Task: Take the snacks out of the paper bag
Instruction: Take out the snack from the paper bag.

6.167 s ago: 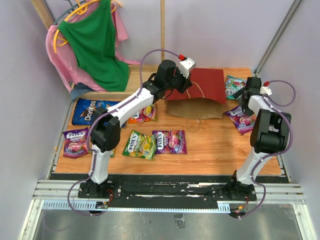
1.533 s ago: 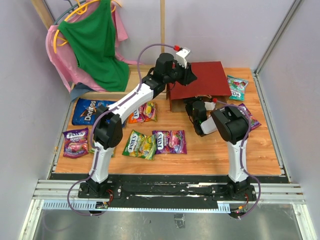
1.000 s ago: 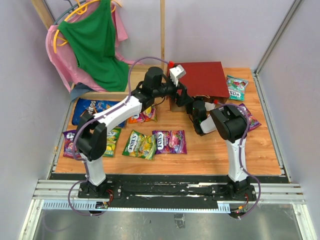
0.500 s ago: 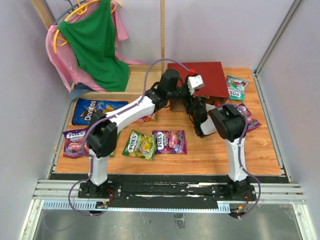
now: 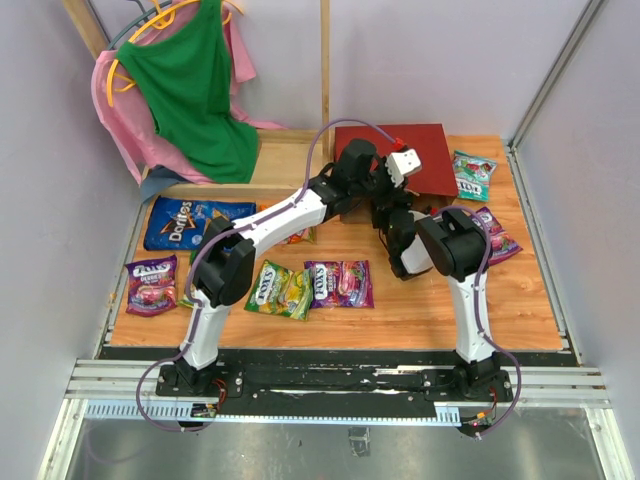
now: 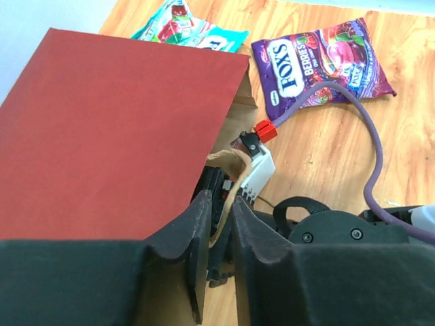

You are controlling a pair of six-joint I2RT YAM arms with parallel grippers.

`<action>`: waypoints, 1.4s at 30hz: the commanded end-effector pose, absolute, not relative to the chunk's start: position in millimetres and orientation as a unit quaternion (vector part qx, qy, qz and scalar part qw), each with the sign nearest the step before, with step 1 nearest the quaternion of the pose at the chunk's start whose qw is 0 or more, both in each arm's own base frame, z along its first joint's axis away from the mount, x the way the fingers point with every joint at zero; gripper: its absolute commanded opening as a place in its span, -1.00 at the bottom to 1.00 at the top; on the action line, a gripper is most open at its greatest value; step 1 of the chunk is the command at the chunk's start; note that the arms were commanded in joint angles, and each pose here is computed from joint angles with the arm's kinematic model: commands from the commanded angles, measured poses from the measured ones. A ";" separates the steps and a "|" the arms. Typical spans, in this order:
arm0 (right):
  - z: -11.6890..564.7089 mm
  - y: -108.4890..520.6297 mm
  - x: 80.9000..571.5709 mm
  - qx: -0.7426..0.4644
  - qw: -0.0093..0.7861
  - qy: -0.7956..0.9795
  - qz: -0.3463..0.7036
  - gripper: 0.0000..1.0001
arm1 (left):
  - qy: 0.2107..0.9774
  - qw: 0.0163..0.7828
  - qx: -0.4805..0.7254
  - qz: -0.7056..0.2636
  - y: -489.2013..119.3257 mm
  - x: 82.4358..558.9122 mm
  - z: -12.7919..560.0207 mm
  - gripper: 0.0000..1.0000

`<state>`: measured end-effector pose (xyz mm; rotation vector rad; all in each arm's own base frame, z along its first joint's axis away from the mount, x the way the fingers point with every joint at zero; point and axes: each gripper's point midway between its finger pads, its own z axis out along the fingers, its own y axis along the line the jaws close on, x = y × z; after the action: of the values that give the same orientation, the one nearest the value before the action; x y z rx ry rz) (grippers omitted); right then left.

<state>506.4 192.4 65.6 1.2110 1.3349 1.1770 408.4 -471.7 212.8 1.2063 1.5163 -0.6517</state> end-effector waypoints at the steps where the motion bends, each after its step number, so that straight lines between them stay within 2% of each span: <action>1: 24.1 176.4 497.3 0.517 0.463 0.567 0.444 0.40 | 0.628 0.540 0.498 -0.258 -473.4 418.2 224.2 -0.78; 2: 21.7 175.1 497.1 0.519 0.462 0.566 0.444 0.40 | 0.627 0.539 0.499 -0.259 -473.2 418.2 225.9 -0.93; 4: 19.3 172.0 498.1 0.523 0.459 0.565 0.444 0.40 | 0.626 0.541 0.498 -0.261 -473.4 417.6 231.0 -0.99; 12: 27.1 166.0 506.6 0.540 0.449 0.551 0.451 0.40 | 0.613 0.554 0.492 -0.273 -472.2 412.8 264.2 -0.99; 17: 30.5 174.4 522.1 0.564 0.421 0.546 0.455 0.39 | 0.616 0.560 0.480 -0.277 -475.5 418.4 282.1 -0.99; 21: 25.7 180.0 524.5 0.582 0.387 0.579 0.419 0.38 | 0.621 0.563 0.470 -0.276 -475.0 420.9 288.6 -0.99; 27: 25.7 180.9 535.6 0.577 0.376 0.636 0.348 0.39 | 0.628 0.558 0.468 -0.275 -474.8 423.0 293.2 -0.99; 42: 16.5 208.1 591.7 0.522 0.342 0.724 0.295 0.40 | 0.637 0.537 0.468 -0.295 -486.0 424.2 277.4 -0.99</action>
<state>592.7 211.8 55.5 1.3600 1.7236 0.9247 426.4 -478.6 270.2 1.1157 1.5327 -0.6554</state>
